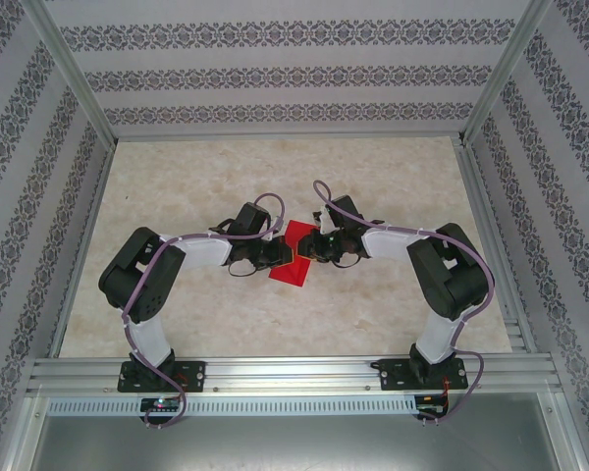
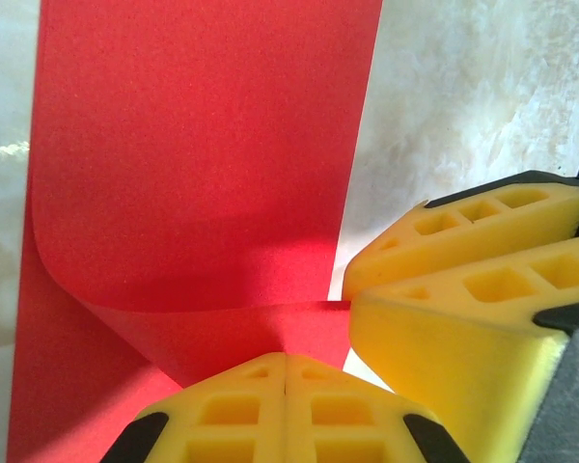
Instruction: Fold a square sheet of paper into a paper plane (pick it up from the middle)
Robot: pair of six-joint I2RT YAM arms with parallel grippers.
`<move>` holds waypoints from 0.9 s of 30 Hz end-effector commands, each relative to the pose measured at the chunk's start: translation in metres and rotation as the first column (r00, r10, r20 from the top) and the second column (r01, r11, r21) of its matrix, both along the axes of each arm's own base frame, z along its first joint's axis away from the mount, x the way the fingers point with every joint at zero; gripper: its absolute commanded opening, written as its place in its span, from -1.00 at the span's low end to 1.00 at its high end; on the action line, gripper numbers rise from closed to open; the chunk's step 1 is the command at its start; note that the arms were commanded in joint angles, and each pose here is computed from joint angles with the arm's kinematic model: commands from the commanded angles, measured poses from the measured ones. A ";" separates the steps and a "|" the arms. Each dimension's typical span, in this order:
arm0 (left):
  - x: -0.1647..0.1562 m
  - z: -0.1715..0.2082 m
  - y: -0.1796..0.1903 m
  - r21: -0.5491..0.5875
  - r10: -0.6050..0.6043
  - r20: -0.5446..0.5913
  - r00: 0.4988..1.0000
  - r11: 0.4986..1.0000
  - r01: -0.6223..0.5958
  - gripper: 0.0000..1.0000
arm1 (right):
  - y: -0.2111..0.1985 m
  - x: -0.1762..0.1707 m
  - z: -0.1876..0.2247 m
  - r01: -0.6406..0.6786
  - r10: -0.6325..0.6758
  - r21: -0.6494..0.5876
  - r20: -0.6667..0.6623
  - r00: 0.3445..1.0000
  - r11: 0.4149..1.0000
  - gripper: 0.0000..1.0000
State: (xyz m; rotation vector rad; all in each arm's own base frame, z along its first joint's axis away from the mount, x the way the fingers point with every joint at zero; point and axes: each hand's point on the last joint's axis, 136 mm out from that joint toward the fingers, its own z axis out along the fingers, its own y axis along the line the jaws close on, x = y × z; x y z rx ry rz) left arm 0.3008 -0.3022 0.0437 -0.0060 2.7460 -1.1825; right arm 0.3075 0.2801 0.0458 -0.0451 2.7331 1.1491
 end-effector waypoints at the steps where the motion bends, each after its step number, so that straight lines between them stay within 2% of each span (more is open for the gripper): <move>1: 0.001 0.002 -0.005 0.005 -0.019 0.015 1.000 1.000 0.018 -0.95 | 0.006 -0.008 -0.006 -0.023 0.024 0.018 -0.022 0.999 1.000 -0.59; 5: 0.001 0.002 -0.005 0.004 -0.019 0.017 1.000 1.000 0.019 -0.95 | 0.004 -0.009 -0.009 -0.025 0.026 0.009 -0.024 0.999 1.000 -0.64; 12: 0.001 0.006 -0.007 -0.009 -0.022 0.024 0.999 1.000 0.023 -0.94 | -0.002 -0.008 -0.015 -0.018 0.017 -0.039 -0.018 1.000 0.999 -0.85; 19: 0.001 0.018 -0.012 -0.063 -0.035 0.055 0.998 0.997 0.038 -0.76 | -0.020 -0.002 -0.022 0.002 -0.002 -0.110 -0.003 1.000 0.994 -0.86; 27: 0.000 0.017 -0.019 -0.092 -0.044 0.052 0.998 0.995 0.048 -0.74 | -0.030 0.000 -0.028 0.020 -0.020 -0.147 0.000 1.000 0.989 -0.86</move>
